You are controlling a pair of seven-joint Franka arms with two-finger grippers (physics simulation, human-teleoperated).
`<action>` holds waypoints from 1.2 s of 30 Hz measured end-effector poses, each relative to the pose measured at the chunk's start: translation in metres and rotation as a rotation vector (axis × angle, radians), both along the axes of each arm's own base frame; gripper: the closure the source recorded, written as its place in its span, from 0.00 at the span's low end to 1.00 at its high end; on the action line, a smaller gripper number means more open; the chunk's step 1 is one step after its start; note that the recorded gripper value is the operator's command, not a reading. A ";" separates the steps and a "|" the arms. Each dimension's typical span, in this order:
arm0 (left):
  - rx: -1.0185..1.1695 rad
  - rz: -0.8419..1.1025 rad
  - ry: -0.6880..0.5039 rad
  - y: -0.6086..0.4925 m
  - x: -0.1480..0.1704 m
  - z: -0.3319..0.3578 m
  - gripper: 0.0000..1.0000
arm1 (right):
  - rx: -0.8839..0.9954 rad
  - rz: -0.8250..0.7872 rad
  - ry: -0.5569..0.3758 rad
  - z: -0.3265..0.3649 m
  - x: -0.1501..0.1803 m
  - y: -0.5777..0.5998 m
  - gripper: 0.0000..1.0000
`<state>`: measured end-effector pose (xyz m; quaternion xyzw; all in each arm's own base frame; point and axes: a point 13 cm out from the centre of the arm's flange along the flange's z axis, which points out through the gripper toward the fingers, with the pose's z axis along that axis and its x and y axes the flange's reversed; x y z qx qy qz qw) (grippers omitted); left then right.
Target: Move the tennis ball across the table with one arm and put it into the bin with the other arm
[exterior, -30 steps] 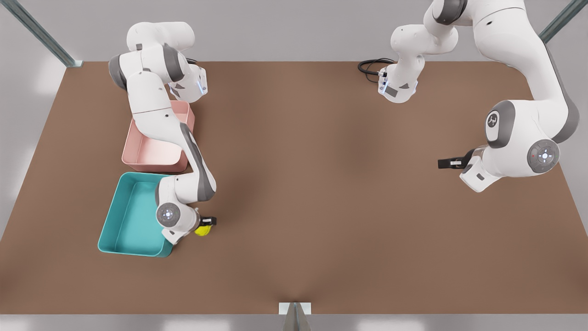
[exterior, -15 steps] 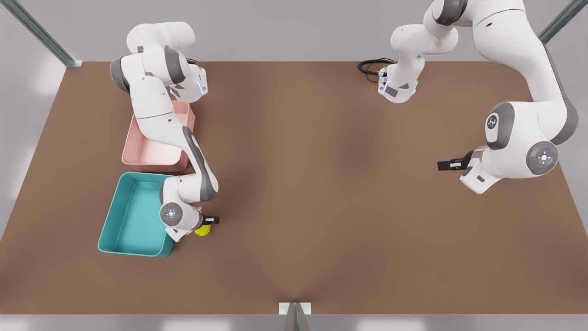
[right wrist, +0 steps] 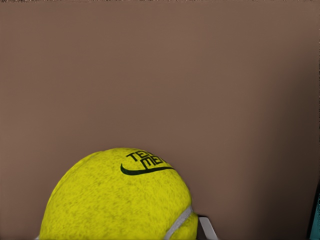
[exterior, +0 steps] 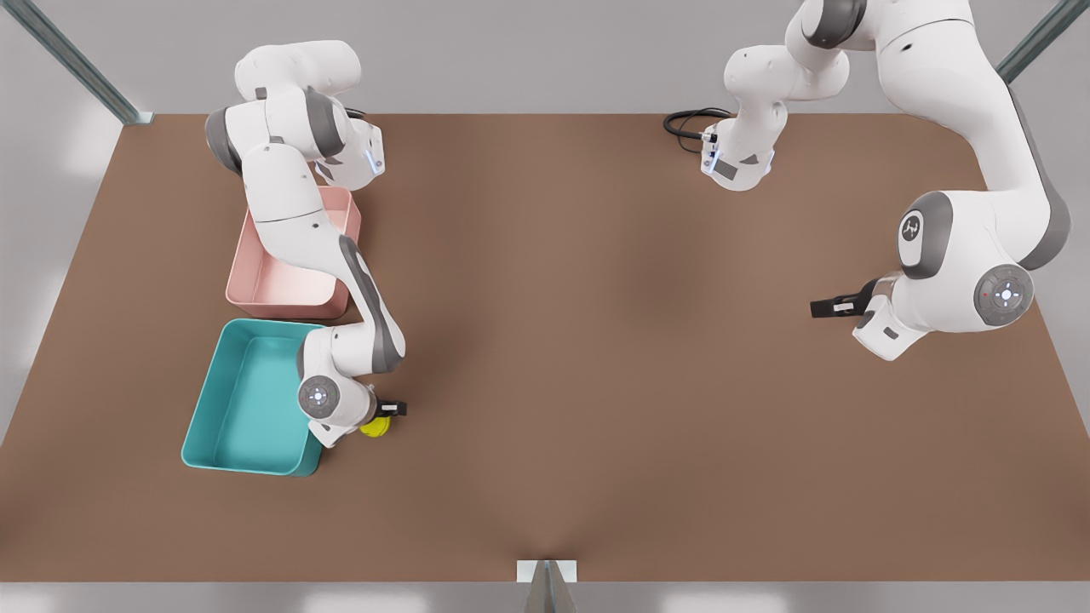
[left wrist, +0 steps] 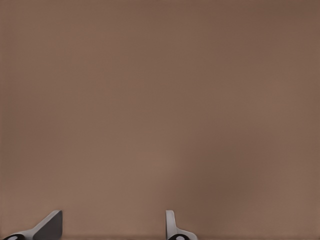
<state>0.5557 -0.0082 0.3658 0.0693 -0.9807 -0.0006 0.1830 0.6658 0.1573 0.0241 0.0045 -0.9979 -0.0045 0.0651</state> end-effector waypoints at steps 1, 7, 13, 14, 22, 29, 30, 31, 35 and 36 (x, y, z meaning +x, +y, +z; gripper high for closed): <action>0.000 0.001 0.000 0.000 0.000 0.000 0.00 | 0.001 -0.001 -0.002 0.001 0.001 0.000 0.04; 0.002 0.005 0.000 0.000 0.000 0.001 0.00 | 0.022 -0.001 -0.008 0.005 0.004 0.003 0.46; 0.003 0.009 0.002 0.000 -0.001 0.001 0.00 | 0.023 0.006 -0.017 0.012 0.008 0.003 0.46; 0.004 0.009 0.002 0.000 -0.001 0.001 0.00 | 0.023 0.005 -0.020 0.013 0.009 0.003 0.46; 0.005 0.013 0.002 0.001 -0.001 0.001 0.00 | 0.045 0.002 -0.111 0.081 0.035 0.002 0.46; 0.007 0.014 0.001 0.001 0.000 0.001 0.00 | 0.019 -0.106 -0.217 0.177 0.066 -0.124 0.46; 0.007 0.015 0.002 0.001 0.000 0.000 0.00 | 0.009 -0.121 -0.208 0.175 0.064 -0.145 0.46; 0.007 0.015 0.002 0.001 0.000 0.000 0.00 | -0.001 -0.132 -0.199 0.172 0.062 -0.164 0.44; 0.007 0.017 0.004 0.002 0.001 -0.003 0.00 | -0.013 -0.122 -0.133 0.153 0.039 -0.188 0.00; 0.008 0.018 0.003 0.002 0.001 -0.003 0.00 | -0.011 -0.115 -0.114 0.147 0.032 -0.189 0.00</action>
